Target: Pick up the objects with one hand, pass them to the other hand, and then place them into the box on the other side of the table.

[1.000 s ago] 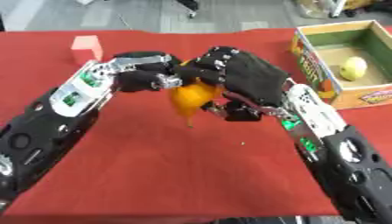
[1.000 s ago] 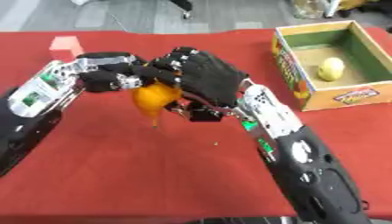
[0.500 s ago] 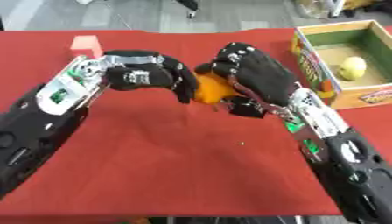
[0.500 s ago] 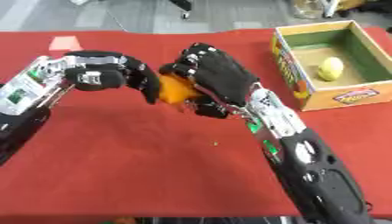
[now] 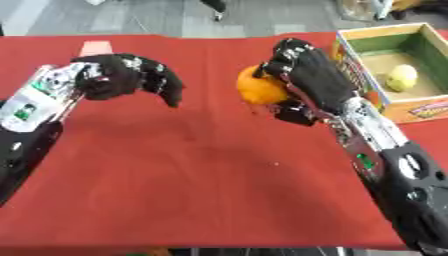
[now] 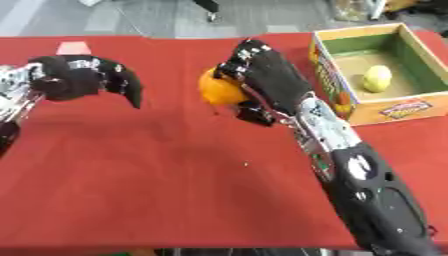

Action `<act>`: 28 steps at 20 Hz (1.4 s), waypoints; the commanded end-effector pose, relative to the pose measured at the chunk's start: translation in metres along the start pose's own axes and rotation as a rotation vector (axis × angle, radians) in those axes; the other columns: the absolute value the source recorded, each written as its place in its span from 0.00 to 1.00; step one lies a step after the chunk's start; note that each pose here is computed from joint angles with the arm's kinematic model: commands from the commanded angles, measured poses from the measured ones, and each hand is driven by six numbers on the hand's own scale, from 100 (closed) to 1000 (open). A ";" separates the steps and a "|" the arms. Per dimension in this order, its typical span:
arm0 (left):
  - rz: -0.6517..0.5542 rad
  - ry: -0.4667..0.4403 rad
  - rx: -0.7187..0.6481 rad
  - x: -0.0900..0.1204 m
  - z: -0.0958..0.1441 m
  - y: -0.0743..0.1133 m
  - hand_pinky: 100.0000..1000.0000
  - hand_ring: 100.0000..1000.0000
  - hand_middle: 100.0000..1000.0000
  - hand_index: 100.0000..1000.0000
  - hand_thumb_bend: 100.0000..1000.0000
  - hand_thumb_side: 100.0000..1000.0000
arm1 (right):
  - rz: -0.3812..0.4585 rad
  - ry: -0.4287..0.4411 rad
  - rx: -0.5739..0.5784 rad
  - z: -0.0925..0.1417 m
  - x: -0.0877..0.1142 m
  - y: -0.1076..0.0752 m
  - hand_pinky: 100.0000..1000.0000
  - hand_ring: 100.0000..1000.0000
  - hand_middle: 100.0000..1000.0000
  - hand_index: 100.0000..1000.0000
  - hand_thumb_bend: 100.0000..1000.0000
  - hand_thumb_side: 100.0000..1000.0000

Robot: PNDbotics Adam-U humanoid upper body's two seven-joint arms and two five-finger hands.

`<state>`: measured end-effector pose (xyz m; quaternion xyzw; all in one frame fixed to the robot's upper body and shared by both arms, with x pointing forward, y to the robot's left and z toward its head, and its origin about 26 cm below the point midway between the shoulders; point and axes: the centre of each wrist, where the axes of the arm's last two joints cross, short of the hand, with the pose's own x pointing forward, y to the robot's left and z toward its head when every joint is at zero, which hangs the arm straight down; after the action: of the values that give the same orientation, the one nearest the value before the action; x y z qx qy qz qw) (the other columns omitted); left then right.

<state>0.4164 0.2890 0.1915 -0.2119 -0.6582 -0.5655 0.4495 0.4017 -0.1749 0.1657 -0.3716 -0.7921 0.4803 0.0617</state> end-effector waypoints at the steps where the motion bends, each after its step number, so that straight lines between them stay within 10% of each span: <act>1: -0.069 0.029 0.121 0.010 0.038 0.019 0.72 0.61 0.57 0.74 0.68 0.81 | 0.079 0.133 0.004 0.017 -0.046 -0.019 0.62 0.55 0.01 0.39 0.00 0.00; 7: -0.073 0.113 0.318 -0.004 0.081 0.015 0.71 0.59 0.56 0.73 0.61 0.77 | 0.142 0.471 0.095 0.071 -0.124 -0.047 0.64 0.66 0.13 0.51 0.00 0.00; 9: -0.073 0.126 0.355 -0.007 0.084 0.011 0.70 0.59 0.56 0.73 0.61 0.77 | 0.138 0.590 0.116 0.086 -0.144 -0.057 0.69 0.75 0.35 0.69 0.00 0.19; 10: -0.073 0.130 0.370 -0.008 0.084 0.010 0.70 0.59 0.56 0.73 0.60 0.77 | 0.130 0.647 0.125 0.094 -0.152 -0.061 0.73 0.82 0.52 0.82 0.00 0.56; 11: -0.074 0.134 0.382 -0.009 0.083 0.009 0.70 0.59 0.56 0.73 0.60 0.77 | 0.124 0.704 0.139 0.104 -0.160 -0.065 0.76 0.86 0.67 0.89 0.05 0.71; 13: -0.079 0.139 0.395 -0.010 0.080 0.008 0.70 0.59 0.56 0.73 0.60 0.76 | 0.124 0.808 0.169 0.117 -0.173 -0.070 0.80 0.90 0.76 0.92 0.20 0.78; 21: -0.099 0.199 0.448 -0.017 0.086 0.009 0.70 0.59 0.56 0.73 0.59 0.75 | 0.118 0.981 0.346 0.130 -0.195 -0.057 0.84 0.93 0.86 0.95 0.35 0.75; 28: -0.277 0.369 0.604 -0.014 0.115 0.033 0.71 0.61 0.58 0.74 0.62 0.67 | 0.149 0.689 0.052 0.105 -0.160 -0.068 0.82 0.88 0.76 0.92 0.26 0.45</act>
<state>0.4113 0.3904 0.1810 0.0724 -0.7247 -0.4306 0.5330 0.4359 -0.3802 0.1754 -0.5594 -0.6484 0.3697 0.3604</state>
